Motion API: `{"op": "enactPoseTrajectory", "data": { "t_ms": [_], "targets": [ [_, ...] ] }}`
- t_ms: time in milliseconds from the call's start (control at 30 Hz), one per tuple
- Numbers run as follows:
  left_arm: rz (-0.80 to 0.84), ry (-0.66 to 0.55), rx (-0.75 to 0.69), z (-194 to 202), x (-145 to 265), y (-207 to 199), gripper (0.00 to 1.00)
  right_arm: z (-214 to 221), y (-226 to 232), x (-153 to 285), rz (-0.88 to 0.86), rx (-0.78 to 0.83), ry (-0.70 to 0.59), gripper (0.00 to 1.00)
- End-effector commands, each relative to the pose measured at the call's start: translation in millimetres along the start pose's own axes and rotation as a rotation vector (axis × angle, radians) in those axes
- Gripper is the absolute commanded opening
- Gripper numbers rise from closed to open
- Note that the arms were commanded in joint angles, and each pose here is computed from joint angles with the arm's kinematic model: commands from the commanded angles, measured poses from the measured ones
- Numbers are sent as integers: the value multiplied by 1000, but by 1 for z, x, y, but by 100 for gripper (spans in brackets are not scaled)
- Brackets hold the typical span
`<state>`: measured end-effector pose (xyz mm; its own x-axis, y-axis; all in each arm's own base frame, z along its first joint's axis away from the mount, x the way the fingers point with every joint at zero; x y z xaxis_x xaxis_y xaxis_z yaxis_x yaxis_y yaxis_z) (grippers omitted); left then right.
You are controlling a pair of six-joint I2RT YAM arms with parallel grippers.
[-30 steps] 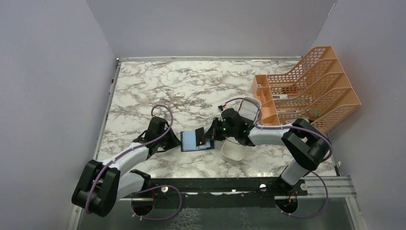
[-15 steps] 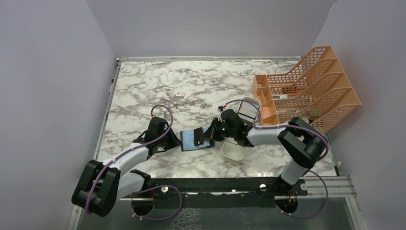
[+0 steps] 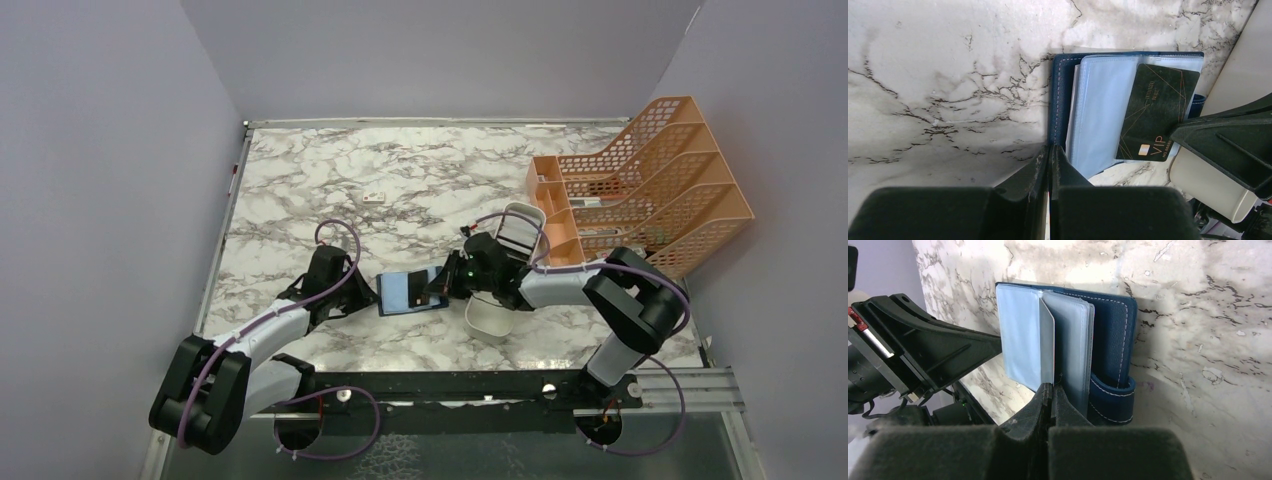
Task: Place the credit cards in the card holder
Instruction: Insert the credit card into the card holder.
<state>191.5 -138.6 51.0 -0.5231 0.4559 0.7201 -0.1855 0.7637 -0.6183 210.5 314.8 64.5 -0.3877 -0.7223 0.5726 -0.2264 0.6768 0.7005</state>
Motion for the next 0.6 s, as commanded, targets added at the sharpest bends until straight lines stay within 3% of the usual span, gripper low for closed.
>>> {"op": "enactPoseTrajectory", "data": {
  "t_ms": [0, 567],
  "targets": [
    [-2, 8, 4, 4, 0, 3, 7, 4, -7, 3, 43, -11, -17, 1],
    [5, 4, 8, 3, 0, 1, 7, 9, 5, -9, -1, 2, 29, 1]
  ]
}}
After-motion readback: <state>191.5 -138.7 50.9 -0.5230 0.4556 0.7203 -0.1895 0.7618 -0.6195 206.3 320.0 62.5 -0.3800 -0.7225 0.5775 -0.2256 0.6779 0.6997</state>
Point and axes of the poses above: each gripper's point midway between its finger pads, its own x axis back along the fingers, its own y axis along the line the jaws close on, z = x × y, the point moved 4 cm from there along x, back along the fingers, and after that the axes turned 6 degrees about x, right-handed, at the moved point
